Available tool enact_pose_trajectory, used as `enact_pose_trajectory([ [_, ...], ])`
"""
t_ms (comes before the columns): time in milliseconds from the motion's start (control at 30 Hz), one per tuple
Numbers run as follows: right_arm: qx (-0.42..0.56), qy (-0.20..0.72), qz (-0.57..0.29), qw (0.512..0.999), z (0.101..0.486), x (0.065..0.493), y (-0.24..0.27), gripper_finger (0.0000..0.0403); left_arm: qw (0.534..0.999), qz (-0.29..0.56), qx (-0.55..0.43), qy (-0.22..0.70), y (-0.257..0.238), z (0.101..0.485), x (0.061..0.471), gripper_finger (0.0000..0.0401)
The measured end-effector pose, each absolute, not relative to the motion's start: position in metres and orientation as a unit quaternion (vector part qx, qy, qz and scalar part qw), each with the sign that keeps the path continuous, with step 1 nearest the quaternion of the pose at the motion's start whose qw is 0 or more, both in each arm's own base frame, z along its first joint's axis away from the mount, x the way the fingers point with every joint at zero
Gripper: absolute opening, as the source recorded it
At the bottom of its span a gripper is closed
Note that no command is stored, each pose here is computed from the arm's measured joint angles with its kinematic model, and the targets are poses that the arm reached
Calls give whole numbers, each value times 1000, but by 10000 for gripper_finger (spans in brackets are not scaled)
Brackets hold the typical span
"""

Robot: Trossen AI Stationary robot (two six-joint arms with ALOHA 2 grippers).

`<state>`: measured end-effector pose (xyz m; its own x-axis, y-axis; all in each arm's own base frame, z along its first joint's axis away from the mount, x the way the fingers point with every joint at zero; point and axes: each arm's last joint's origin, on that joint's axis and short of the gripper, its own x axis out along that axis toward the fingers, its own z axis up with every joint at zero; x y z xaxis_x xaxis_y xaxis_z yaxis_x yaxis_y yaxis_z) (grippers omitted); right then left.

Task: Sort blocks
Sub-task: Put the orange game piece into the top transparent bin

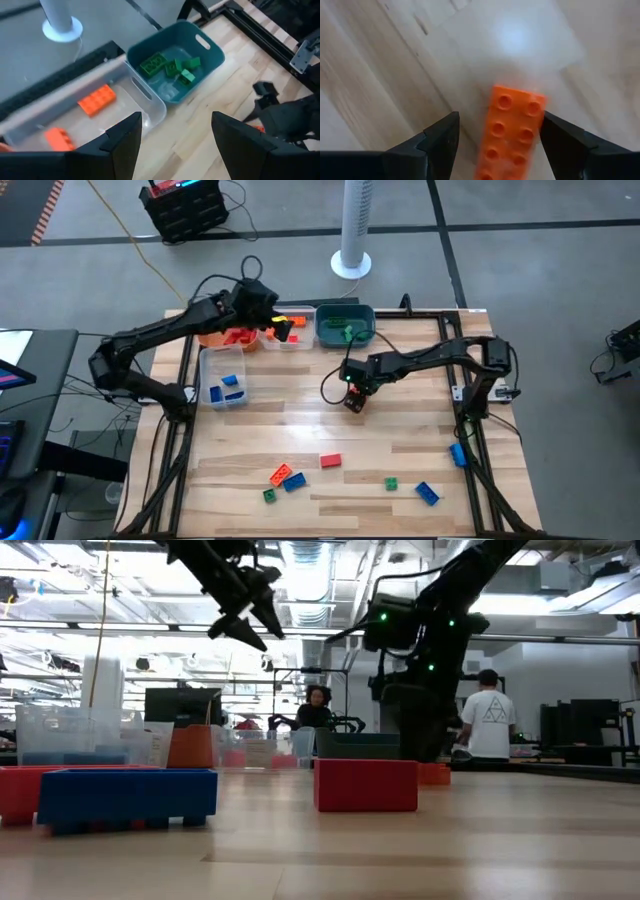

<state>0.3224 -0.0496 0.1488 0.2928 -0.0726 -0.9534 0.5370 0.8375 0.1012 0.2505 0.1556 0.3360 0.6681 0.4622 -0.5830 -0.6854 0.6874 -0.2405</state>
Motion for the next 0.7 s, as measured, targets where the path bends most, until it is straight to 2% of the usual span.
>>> enact_pose_trajectory([
  [367,228,558,-226,765,137,328,-44,266,888,338,-188,249,159,351,224,233],
  [467,206,564,-224,767,136,327,-45,229,886,334,-182,264,158,349,223,233],
  [700,154,573,-188,783,143,326,-48,87,889,316,-198,265,154,348,225,233],
])
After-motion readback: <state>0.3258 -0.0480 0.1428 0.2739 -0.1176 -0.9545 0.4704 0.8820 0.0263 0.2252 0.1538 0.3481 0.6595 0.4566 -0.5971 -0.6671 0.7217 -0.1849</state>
